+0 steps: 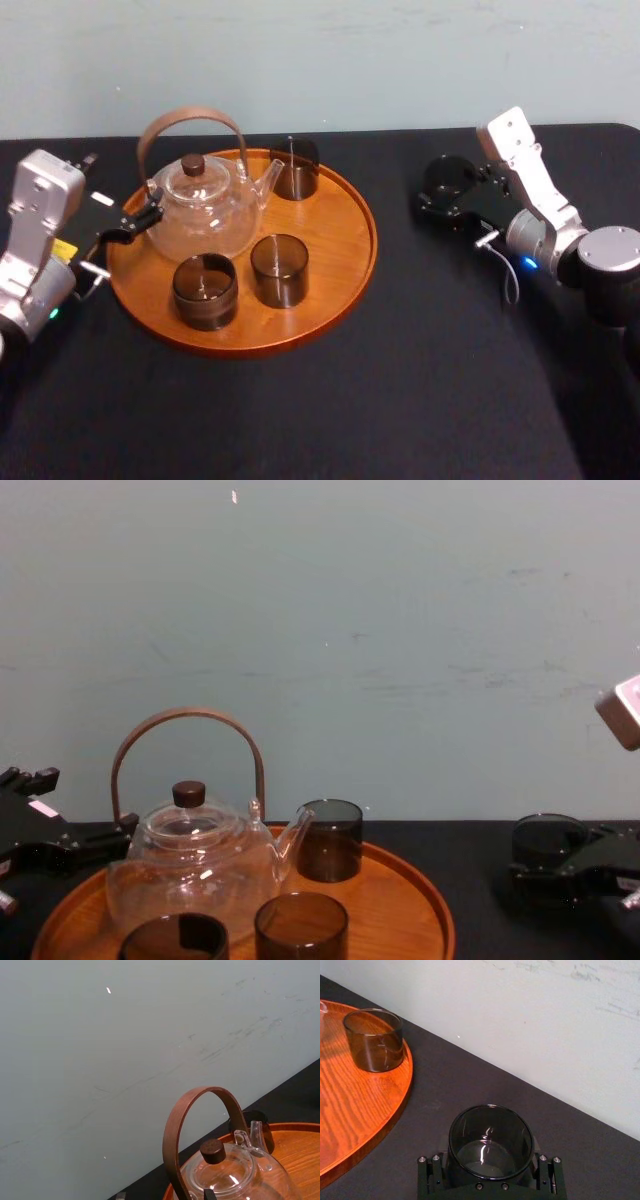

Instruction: Pick up the glass from the table and place it on the tray.

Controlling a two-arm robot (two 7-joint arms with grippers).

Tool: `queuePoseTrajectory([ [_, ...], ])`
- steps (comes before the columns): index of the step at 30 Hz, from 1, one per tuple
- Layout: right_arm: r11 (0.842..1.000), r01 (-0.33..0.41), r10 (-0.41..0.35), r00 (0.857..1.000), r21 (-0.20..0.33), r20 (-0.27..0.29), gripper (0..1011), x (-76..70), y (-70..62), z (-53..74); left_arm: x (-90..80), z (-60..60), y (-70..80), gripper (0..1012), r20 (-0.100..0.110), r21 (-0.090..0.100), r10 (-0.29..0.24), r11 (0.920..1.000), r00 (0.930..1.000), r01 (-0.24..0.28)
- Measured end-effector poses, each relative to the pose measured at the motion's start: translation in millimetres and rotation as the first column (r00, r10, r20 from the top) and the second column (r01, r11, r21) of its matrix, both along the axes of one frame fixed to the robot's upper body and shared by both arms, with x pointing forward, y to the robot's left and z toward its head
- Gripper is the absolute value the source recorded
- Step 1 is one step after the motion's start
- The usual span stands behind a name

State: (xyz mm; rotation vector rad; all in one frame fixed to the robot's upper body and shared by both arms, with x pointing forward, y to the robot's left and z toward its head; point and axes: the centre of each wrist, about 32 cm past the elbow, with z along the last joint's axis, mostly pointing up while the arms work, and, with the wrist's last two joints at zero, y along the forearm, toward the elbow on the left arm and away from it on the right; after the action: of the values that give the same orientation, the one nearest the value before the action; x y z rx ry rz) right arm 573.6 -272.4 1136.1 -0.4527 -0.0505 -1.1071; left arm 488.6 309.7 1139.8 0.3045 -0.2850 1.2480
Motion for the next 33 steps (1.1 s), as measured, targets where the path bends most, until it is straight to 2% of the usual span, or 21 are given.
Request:
queuePoseTrajectory([
  [12, 1.000, -0.023, 0.024, 1.000, -0.019, 0.020, 921, -20.4, 4.5, 6.5, 0.0, 0.0, 0.0, 1010, 0.000, 0.000, 0.000, 1.0000, 1.0000, 0.000],
  [17, 0.999, -0.039, 0.039, 0.999, -0.018, 0.031, 921, -27.1, 6.4, 12.9, 0.0, 0.0, 0.0, 1010, 0.000, 0.000, 0.000, 1.0000, 1.0000, 0.000],
  [27, 0.998, -0.067, 0.067, 0.996, -0.012, 0.061, 921, -32.9, 12.3, 25.0, 0.0, 0.0, 0.0, 1010, 0.000, 0.000, 0.000, 1.0000, 1.0000, 0.000],
  [33, 0.997, -0.079, 0.079, 0.995, -0.010, 0.062, 921, -33.4, 15.7, 27.3, 0.0, 0.0, 0.0, 1009, 0.000, 0.000, 0.000, 1.0000, 1.0000, 0.000],
])
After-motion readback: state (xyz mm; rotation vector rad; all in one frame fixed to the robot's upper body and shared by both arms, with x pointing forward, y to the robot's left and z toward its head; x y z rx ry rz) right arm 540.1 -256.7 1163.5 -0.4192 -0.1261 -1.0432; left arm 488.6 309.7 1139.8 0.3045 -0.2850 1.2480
